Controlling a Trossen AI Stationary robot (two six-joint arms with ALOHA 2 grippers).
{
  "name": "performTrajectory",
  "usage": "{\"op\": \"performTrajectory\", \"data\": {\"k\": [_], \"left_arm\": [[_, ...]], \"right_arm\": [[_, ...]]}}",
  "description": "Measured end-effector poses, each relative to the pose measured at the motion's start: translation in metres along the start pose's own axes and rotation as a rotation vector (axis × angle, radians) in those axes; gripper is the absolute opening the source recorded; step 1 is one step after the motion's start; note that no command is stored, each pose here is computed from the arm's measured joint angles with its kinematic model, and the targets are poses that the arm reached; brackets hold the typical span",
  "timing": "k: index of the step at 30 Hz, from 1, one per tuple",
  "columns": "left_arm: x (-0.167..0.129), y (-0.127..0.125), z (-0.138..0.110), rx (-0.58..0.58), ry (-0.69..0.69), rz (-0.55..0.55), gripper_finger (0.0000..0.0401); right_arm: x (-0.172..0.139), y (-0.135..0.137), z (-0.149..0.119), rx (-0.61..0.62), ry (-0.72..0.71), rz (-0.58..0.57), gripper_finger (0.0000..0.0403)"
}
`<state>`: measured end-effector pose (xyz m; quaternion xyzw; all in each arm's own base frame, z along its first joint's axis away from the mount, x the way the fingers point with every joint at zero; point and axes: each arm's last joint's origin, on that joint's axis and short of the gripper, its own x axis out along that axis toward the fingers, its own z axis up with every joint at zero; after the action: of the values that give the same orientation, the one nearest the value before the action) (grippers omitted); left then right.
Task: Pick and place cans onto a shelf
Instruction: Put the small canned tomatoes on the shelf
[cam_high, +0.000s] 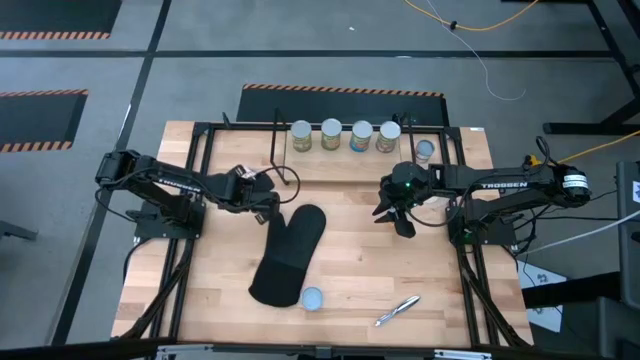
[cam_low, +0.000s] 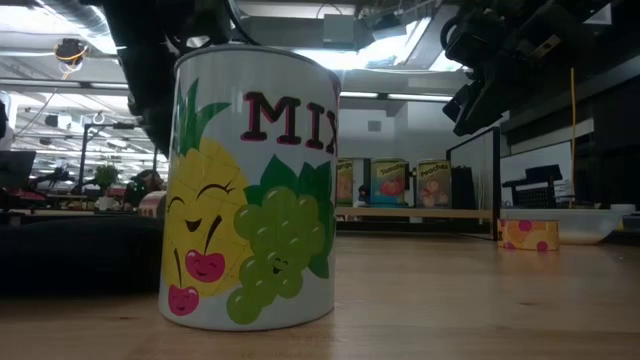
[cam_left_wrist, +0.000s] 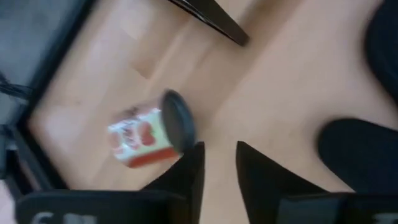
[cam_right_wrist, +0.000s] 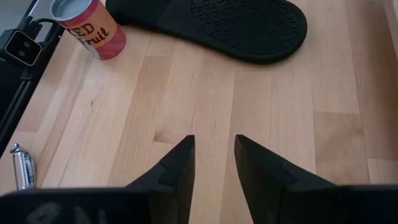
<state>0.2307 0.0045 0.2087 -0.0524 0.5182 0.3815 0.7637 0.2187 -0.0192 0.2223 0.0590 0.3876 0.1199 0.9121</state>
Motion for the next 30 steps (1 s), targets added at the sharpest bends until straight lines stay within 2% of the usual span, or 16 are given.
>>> {"op": "performTrajectory", "data": {"k": [4,9,21,30], "left_arm": [[0.002,0.004,0.002,-0.012,-0.025,0.046,0.0122],[0.007,0.011,0.007,-0.048,-0.011,0.067,0.0143],[0.018,0.023,0.016,-0.126,-0.001,0.096,0.0146],[0.033,0.015,0.014,-0.09,0.053,0.129,0.0146]], "right_arm": [[0.0,0.0,0.0,0.0,0.0,0.0,0.0118],[0.0,0.0,0.0,0.0,0.0,0.0,0.0118],[0.0,0.0,0.0,0.0,0.0,0.0,0.0118],[0.0,0.0,0.0,-0.001,-0.002,0.0,0.0118]]}}
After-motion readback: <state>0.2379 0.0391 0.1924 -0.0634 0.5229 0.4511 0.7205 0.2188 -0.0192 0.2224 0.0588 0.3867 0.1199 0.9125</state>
